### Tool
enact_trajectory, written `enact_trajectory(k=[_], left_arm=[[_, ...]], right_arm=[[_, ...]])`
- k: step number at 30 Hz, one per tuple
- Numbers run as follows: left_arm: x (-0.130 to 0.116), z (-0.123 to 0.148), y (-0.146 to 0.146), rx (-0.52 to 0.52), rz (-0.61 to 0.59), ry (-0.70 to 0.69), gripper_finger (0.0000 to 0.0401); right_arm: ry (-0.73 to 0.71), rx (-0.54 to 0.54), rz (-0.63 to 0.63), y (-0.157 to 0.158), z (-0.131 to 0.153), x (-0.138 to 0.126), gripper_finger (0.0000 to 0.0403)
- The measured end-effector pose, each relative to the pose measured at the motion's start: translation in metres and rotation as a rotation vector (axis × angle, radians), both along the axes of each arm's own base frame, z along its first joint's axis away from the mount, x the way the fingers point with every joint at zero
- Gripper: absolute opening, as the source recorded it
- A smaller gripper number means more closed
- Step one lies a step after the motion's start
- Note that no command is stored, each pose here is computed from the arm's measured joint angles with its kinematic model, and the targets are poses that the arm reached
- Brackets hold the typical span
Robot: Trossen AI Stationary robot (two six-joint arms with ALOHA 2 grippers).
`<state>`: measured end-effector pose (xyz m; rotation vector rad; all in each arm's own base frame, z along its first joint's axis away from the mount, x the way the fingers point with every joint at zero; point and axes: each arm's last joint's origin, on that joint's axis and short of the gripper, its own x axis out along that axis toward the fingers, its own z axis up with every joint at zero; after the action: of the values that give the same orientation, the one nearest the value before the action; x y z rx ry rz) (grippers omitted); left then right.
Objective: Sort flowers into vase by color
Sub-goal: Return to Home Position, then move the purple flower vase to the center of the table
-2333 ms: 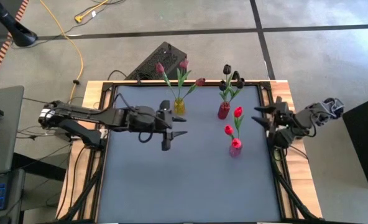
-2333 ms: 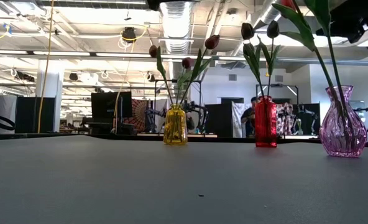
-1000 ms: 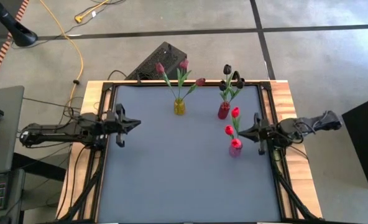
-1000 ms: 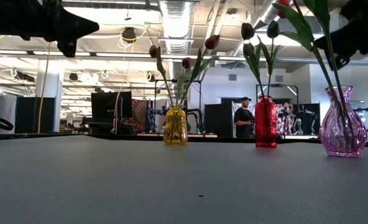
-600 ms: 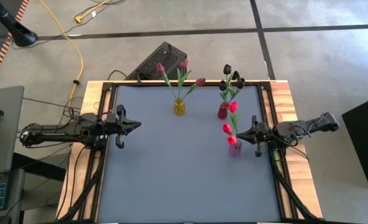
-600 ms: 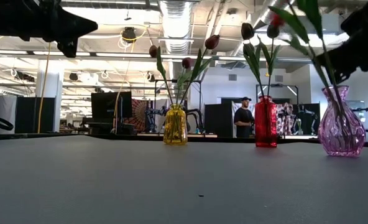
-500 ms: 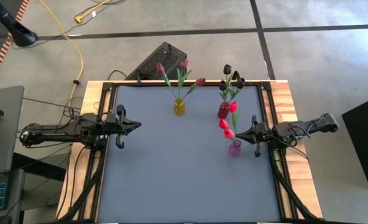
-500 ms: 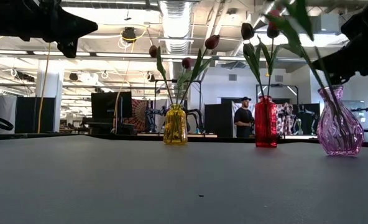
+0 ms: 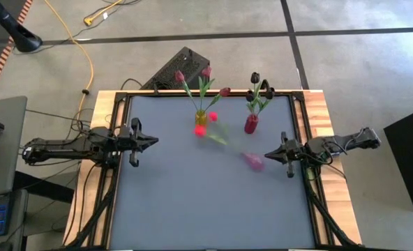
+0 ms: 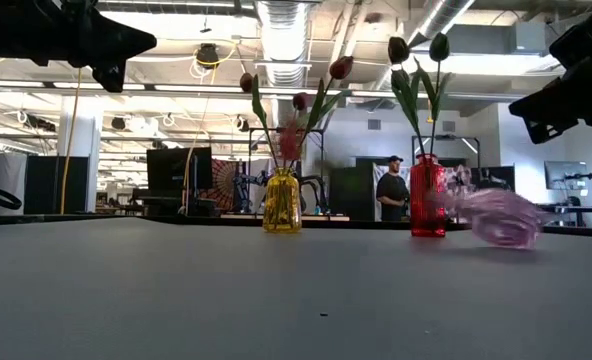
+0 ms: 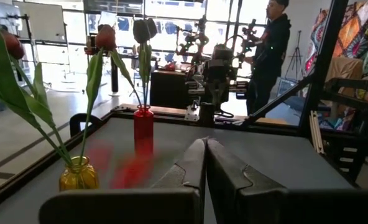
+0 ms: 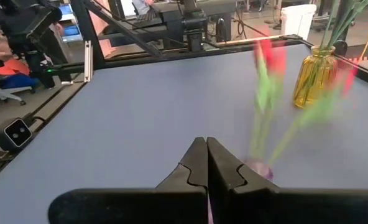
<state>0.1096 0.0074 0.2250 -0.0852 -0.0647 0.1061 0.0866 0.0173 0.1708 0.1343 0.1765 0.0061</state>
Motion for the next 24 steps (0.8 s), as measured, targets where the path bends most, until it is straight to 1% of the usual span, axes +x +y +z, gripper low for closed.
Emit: enact_trajectory(k=[3, 5, 9, 12, 15, 18, 24], left_arm=[[0.0, 0.0, 0.0, 0.001, 0.0, 0.0, 0.0], [0.0, 0.0, 0.0, -0.001, 0.0, -0.001, 0.0], [0.0, 0.0, 0.0, -0.006, -0.001, -0.002, 0.0], [0.0, 0.0, 0.0, -0.005, -0.001, -0.002, 0.0], [0.0, 0.0, 0.0, 0.008, 0.0, -0.001, 0.0], [0.0, 0.0, 0.0, 0.024, 0.001, 0.001, 0.0], [0.0, -0.002, 0.0, 0.099, 0.004, 0.03, 0.0]], right_arm=[[-0.009, 0.004, 0.0, 0.0, 0.001, 0.0, 0.0019], [-0.041, 0.02, -0.001, 0.0, 0.004, 0.001, 0.0019], [-0.081, 0.078, -0.008, 0.0, 0.017, -0.001, 0.0019], [-0.089, 0.085, -0.01, -0.001, 0.028, -0.002, 0.0019], [-0.094, 0.073, -0.033, -0.002, 0.042, -0.001, 0.0019], [-0.079, 0.031, -0.079, -0.004, 0.057, 0.003, 0.0019], [0.011, -0.023, -0.174, -0.007, 0.087, 0.027, 0.0021]])
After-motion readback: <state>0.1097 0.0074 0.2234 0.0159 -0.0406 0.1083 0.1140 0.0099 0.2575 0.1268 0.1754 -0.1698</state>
